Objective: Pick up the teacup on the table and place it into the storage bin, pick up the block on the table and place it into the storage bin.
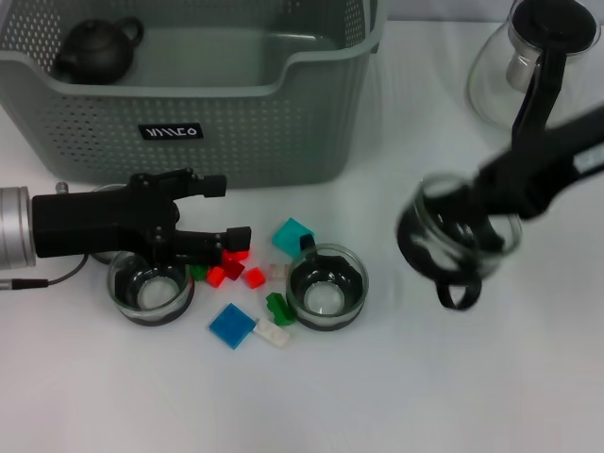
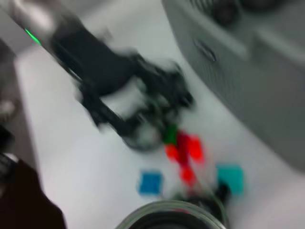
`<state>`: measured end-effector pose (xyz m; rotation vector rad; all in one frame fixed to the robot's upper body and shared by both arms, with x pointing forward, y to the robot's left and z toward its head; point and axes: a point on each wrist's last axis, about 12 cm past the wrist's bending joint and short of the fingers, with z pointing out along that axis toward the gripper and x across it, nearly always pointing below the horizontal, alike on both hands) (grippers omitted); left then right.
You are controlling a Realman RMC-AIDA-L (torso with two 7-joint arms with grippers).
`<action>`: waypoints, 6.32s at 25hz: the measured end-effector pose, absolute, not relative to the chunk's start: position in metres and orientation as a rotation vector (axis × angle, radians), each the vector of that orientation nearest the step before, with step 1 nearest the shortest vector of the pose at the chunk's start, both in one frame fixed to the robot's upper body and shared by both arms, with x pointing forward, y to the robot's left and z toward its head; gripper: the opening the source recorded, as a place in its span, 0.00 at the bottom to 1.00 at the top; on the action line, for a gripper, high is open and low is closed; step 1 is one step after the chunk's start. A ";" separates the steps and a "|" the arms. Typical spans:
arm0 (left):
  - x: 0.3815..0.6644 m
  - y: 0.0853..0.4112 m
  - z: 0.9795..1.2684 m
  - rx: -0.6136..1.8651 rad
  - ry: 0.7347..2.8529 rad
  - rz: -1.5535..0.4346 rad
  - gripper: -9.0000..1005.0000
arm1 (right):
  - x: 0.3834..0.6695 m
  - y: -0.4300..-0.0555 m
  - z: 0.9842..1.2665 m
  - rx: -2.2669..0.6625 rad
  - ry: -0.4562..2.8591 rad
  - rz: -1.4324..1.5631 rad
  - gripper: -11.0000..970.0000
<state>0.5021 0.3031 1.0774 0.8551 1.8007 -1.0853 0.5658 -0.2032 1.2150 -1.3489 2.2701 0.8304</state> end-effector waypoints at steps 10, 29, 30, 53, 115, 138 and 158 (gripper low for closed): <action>0.502 0.303 1.076 0.849 1.803 -1.084 0.94 | 0.602 -0.158 1.286 -1.247 1.886 1.017 0.09; 0.505 0.300 1.078 0.849 1.785 -1.091 0.94 | 0.696 -0.036 1.212 -1.058 1.894 0.356 0.09; 0.504 0.300 1.078 0.850 1.784 -1.092 0.94 | 0.697 -0.035 1.208 -1.060 1.890 0.325 0.09; 0.504 0.298 1.077 0.849 1.783 -1.092 0.94 | 0.690 -0.040 1.178 -1.141 1.932 0.228 0.08; 0.492 0.326 1.090 0.944 1.821 -1.050 0.94 | 0.545 -0.122 1.183 -1.961 1.725 0.726 0.84; 0.487 0.334 1.088 0.842 1.827 -1.036 0.94 | 0.533 -0.062 1.127 -2.316 1.704 0.339 0.84; 0.489 0.332 1.084 0.831 1.835 -1.026 0.94 | 0.531 -0.059 1.119 -2.314 1.787 0.336 0.64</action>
